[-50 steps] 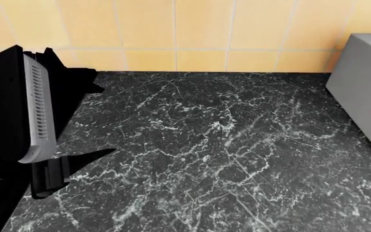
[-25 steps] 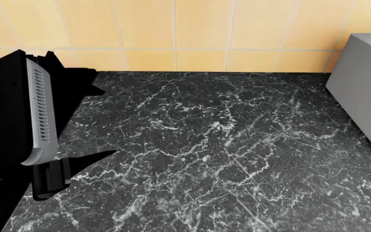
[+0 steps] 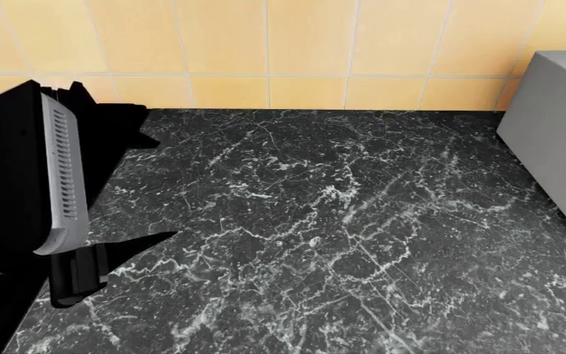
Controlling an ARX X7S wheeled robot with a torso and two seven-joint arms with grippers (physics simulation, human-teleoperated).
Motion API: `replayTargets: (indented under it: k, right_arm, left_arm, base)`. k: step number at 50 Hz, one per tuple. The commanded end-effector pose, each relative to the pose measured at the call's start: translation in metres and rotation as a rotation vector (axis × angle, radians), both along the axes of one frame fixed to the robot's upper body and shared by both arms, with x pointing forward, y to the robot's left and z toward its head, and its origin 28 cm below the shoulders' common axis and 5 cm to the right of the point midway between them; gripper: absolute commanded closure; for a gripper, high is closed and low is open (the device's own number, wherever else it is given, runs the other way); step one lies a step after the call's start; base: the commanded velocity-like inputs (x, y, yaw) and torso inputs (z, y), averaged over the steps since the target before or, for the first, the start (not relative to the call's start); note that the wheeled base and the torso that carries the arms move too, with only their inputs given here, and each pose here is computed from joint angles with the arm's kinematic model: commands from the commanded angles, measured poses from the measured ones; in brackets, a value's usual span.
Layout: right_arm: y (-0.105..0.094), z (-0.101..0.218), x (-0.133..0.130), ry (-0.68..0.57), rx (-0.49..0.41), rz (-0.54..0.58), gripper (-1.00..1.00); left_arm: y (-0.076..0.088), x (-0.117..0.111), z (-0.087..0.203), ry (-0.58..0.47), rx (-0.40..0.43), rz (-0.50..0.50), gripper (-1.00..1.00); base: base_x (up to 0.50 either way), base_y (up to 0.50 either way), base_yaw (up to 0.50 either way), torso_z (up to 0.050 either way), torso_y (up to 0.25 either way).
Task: Pick the banana, radish from the counter and place them in the cabinet. Then close the cabinet.
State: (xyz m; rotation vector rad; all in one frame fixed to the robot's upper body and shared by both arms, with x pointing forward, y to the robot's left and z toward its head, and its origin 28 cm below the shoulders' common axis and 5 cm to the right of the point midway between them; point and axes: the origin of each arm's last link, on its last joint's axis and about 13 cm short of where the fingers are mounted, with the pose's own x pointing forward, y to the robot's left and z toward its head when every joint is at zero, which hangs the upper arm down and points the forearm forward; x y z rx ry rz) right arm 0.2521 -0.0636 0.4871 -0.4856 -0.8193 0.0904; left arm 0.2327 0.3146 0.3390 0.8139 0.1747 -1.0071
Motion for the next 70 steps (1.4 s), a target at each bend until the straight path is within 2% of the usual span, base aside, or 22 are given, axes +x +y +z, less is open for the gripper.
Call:
replayTargets:
  k: [1, 7, 12, 30, 37, 45, 55, 70]
  right_arm:
    - [-0.012, -0.073, 0.084, 0.798, 0.002, -0.030, -1.00]
    - [-0.013, -0.079, 0.089, 0.835, -0.061, -0.122, -1.00]
    - [-0.015, -0.084, 0.093, 0.867, -0.081, -0.158, -1.00]
    - [-0.018, -0.095, 0.095, 0.940, -0.096, -0.172, -1.00]
    - [-0.020, -0.090, 0.091, 0.914, -0.076, -0.160, -1.00]
    - [-0.026, -0.081, 0.069, 0.829, -0.085, -0.138, -1.00]
    - [-0.032, -0.066, 0.027, 0.692, -0.096, -0.107, -1.00]
    - [-0.032, -0.072, -0.023, 0.591, -0.145, -0.032, -1.00]
  left_arm:
    - [0.001, 0.000, -0.001, 0.002, 0.000, 0.002, -1.00]
    - [0.001, 0.000, -0.001, 0.002, 0.000, 0.002, -1.00]
    - [0.001, -0.001, 0.000, 0.002, 0.001, 0.003, -1.00]
    - [0.001, 0.000, 0.000, 0.000, -0.001, 0.004, -1.00]
    - [0.001, 0.000, -0.001, -0.001, -0.004, 0.005, -1.00]
    - [0.002, 0.000, 0.001, -0.008, -0.009, 0.010, -1.00]
    - [0.003, 0.000, 0.001, -0.014, -0.011, 0.013, -1.00]
    - [0.002, -0.001, 0.003, -0.016, -0.011, 0.015, -1.00]
  base:
    - [0.00, 0.00, 0.00, 0.000, -0.010]
    - [0.00, 0.00, 0.00, 0.000, -0.010]
    - [0.00, 0.00, 0.00, 0.000, -0.011]
    - [0.00, 0.00, 0.00, 0.000, -0.011]
    - [0.00, 0.00, 0.00, 0.000, -0.009]
    - [0.00, 0.00, 0.00, 0.000, -0.009]
    - [0.00, 0.00, 0.00, 0.000, -0.008]
    - [0.00, 0.00, 0.00, 0.000, -0.007]
